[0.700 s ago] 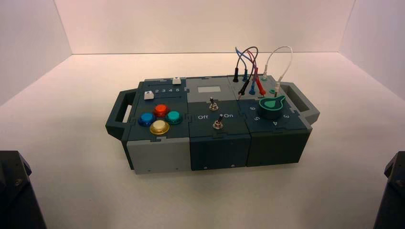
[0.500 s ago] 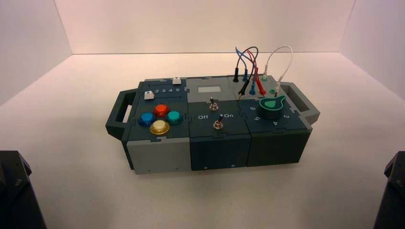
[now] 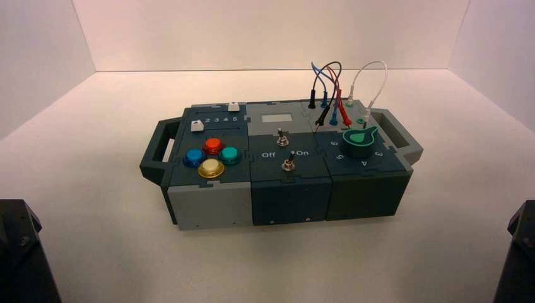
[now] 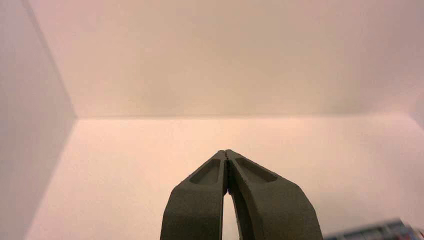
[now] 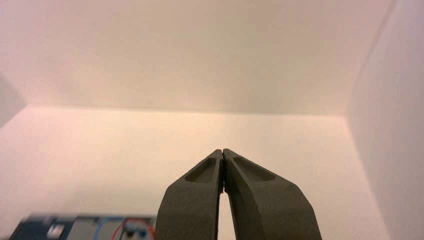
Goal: Insert the black wire.
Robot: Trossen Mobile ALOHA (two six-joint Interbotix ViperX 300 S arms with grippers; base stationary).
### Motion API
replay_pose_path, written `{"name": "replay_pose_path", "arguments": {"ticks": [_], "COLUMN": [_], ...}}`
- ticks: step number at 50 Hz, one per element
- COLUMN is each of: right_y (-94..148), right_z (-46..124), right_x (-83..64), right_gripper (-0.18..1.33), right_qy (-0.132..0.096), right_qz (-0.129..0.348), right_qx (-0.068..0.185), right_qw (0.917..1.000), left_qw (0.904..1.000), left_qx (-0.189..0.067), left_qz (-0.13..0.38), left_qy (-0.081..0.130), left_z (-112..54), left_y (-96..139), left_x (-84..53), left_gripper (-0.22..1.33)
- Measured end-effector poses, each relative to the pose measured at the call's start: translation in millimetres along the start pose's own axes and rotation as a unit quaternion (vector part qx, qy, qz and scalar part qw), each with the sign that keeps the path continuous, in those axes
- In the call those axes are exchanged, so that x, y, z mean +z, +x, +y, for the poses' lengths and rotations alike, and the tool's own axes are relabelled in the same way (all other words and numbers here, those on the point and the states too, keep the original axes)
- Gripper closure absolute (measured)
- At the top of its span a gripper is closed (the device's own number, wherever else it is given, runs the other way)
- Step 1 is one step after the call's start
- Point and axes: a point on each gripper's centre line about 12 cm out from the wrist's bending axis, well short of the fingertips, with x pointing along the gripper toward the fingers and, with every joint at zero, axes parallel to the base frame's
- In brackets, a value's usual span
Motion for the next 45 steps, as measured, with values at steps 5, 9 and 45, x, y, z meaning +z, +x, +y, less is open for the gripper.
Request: {"name": "replay_pose_path", "arguments": {"ticks": [5,9,45], "right_y": [0.9,-0.2,-14.6], "right_z": [5.9,8.0,53.9], "right_x": [-3.8,-7.0,-68.0], "right_gripper": [1.29,1.29,1.29], "right_qy": [-0.002,0.005,0.103], "right_qz": [0.024,0.040,0.253], "right_qx": [0.013,0.019,0.142], "right_qw": [0.9996,0.9990,0.9515], "left_qw": [0.9993,0.9973,0.9497], "left_qx": [-0.016,-0.028,-0.145], "left_qz": [0.034,0.067,0.264], "left_qy": [0.007,0.014,0.086], "left_z": [-9.1,-16.2,-78.0], "left_y": [3.8,5.1,-21.5], "left_x": [-5.4,-11.1,-75.5], "left_gripper": [1.27,1.27,1.27]}}
